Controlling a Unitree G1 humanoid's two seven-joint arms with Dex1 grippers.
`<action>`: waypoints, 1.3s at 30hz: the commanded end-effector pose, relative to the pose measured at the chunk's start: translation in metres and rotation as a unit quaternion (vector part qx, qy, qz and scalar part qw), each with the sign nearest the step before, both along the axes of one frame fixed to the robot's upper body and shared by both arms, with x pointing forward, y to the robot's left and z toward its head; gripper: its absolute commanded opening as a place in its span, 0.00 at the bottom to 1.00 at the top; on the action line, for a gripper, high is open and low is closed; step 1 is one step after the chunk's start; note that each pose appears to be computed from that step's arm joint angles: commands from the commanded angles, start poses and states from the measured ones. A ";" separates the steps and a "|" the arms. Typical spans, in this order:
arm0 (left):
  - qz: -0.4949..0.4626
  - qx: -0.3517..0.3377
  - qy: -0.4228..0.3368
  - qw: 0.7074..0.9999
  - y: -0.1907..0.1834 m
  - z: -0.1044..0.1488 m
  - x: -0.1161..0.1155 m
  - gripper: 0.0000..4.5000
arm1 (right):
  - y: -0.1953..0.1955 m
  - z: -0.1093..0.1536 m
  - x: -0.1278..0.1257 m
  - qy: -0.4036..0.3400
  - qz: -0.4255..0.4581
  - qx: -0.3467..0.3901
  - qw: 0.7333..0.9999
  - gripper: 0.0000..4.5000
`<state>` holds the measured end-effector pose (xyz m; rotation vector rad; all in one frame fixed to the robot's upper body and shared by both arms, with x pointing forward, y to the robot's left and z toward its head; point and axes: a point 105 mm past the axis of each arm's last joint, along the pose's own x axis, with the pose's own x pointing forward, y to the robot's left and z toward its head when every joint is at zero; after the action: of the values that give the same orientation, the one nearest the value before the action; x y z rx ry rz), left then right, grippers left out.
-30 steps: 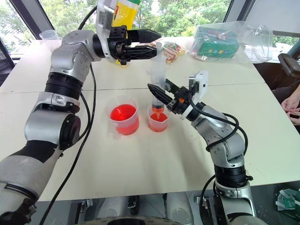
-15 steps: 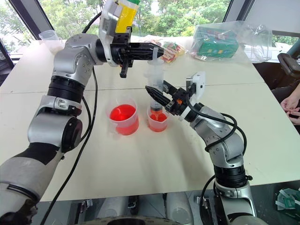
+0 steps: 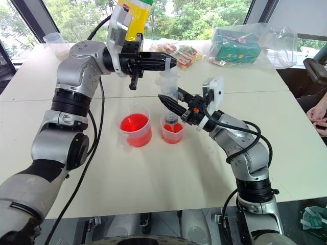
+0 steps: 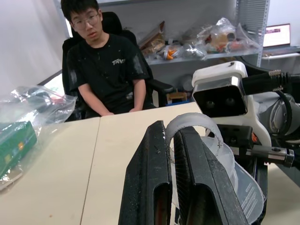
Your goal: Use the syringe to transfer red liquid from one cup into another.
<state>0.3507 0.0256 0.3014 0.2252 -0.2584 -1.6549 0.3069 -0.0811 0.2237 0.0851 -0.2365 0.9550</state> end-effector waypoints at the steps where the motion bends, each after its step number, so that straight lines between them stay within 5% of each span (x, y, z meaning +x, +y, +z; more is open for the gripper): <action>1: -0.031 0.043 0.011 0.999 -0.014 -0.019 -0.009 0.00 | -0.009 0.041 -0.006 -0.079 -0.012 0.022 0.997 0.31; 15: 0.001 0.025 0.019 1.000 -0.011 -0.009 -0.004 0.00 | -0.006 0.032 -0.008 -0.059 -0.003 0.022 0.998 0.31; 18: 0.023 0.012 0.019 0.999 0.003 0.004 0.000 0.23 | -0.001 0.024 -0.010 -0.045 0.004 0.024 0.999 0.31; 25: 0.083 -0.013 0.002 0.997 0.037 0.024 0.008 1.00 | 0.001 0.016 -0.011 -0.033 0.007 0.027 0.999 0.31; 39: 0.169 -0.017 0.012 0.985 0.101 0.026 0.004 1.00 | -0.008 0.032 -0.006 -0.040 -0.013 0.046 0.998 0.31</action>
<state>0.3645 0.1267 0.3084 0.1899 -0.1423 -1.3081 0.3068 -0.0874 0.2286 0.1225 -0.2592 0.9214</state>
